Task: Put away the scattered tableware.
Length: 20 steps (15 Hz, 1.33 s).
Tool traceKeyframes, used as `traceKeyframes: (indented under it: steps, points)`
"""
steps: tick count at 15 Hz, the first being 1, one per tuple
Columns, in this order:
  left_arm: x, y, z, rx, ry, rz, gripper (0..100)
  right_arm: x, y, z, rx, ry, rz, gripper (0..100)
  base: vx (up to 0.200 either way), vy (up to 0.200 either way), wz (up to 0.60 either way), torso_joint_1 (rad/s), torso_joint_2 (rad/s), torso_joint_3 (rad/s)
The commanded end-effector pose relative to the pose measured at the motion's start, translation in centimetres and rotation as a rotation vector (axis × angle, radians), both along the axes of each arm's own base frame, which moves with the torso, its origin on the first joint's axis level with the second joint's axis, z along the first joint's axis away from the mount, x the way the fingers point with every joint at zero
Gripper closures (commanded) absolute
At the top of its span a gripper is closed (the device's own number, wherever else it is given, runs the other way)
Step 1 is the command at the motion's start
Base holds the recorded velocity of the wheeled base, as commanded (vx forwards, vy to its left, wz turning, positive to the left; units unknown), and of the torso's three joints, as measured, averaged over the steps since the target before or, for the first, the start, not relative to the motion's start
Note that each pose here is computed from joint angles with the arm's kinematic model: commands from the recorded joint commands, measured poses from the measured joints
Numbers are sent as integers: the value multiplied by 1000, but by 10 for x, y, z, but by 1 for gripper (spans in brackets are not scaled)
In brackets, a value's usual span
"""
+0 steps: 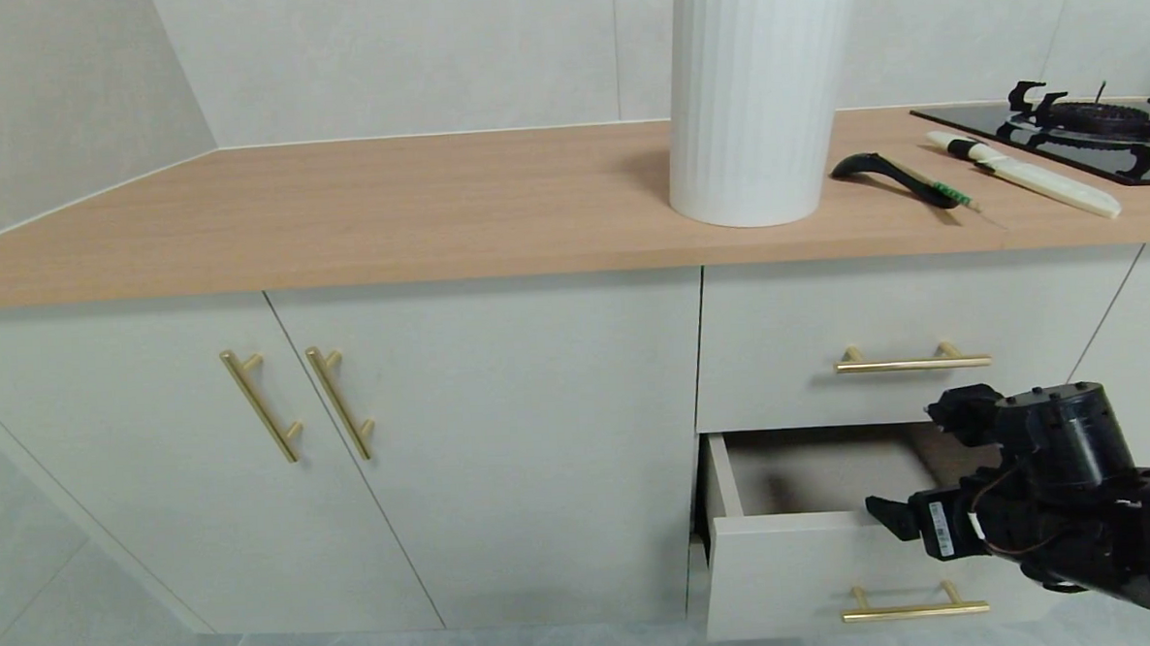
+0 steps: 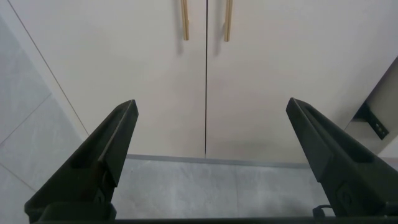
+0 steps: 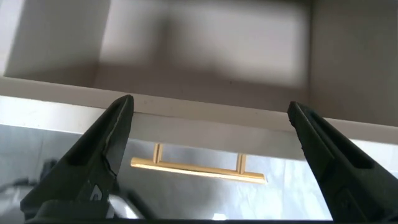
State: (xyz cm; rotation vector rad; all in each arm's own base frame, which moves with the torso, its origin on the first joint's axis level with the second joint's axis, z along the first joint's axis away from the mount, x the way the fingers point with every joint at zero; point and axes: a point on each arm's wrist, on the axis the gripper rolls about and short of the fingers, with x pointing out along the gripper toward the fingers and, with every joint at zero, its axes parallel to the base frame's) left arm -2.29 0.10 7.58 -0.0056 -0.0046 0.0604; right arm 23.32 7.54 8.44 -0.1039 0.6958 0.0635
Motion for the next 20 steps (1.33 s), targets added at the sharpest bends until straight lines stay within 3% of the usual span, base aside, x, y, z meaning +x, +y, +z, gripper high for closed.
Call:
traceKeyframes:
  steps: [1, 11, 12, 20]
  points:
    - [0, 0, 0, -1, 1, 1, 0, -2, -1, 13, 8, -23, 3, 0, 0, 0, 0, 0, 0, 0]
    - [0, 0, 0, 1, 0, 1, 0, -33, -9, 45, -43, 291, 53, 0, 0, 0, 0, 0, 0, 0]
    - [0, 0, 0, -1, 0, 1, 0, -40, -7, 46, -74, 375, 70, 0, 0, 0, 0, 0, 0, 0]
    - [0, 0, 0, -1, 0, 1, 0, -33, 5, 28, -103, 457, 104, 0, 0, 0, 0, 0, 0, 0]
